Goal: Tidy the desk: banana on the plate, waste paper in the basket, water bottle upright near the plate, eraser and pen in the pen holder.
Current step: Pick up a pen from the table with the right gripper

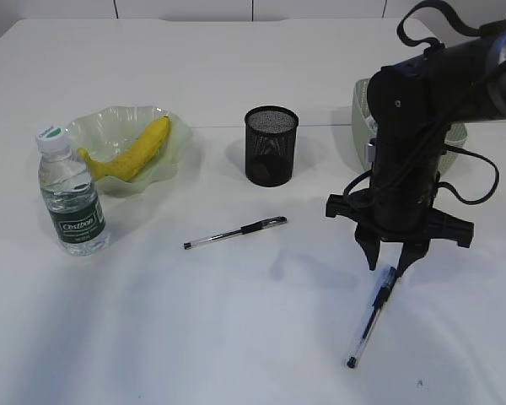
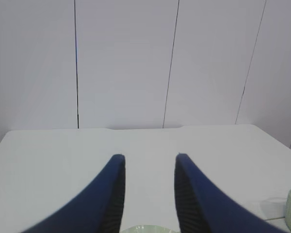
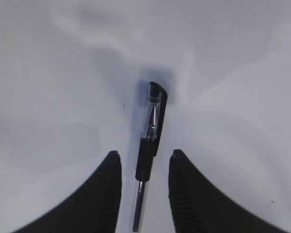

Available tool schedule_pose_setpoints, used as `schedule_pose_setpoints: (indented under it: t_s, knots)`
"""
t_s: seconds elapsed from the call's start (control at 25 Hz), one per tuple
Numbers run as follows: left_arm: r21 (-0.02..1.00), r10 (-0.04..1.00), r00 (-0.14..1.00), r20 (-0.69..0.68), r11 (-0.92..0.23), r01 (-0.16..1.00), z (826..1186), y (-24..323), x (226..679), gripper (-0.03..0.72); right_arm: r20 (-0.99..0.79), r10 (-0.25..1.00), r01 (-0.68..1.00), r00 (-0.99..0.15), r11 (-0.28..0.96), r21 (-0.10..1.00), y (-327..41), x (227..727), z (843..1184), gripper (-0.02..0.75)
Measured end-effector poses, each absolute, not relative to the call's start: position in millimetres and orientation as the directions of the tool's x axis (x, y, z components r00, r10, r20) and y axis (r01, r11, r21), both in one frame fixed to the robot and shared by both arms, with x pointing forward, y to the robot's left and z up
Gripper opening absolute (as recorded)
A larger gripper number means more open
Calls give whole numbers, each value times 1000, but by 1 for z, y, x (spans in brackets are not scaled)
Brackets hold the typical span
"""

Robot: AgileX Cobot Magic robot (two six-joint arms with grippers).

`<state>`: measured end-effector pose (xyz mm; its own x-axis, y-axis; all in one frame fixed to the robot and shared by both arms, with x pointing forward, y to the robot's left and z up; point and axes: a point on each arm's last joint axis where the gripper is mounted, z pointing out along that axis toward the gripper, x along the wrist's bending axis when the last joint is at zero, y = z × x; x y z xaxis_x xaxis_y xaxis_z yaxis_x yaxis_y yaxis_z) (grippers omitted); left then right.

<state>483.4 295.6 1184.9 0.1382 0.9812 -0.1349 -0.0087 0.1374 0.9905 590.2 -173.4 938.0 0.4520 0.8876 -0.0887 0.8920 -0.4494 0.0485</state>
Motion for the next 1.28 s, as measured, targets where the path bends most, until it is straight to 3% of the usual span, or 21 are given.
schedule_pose_setpoints:
  t_s: [1.28]
  knots:
    - [990,981,138,-135,137,-9,1185,296,483,239,-115,920,927,375,-371,56,-176,589,923,243]
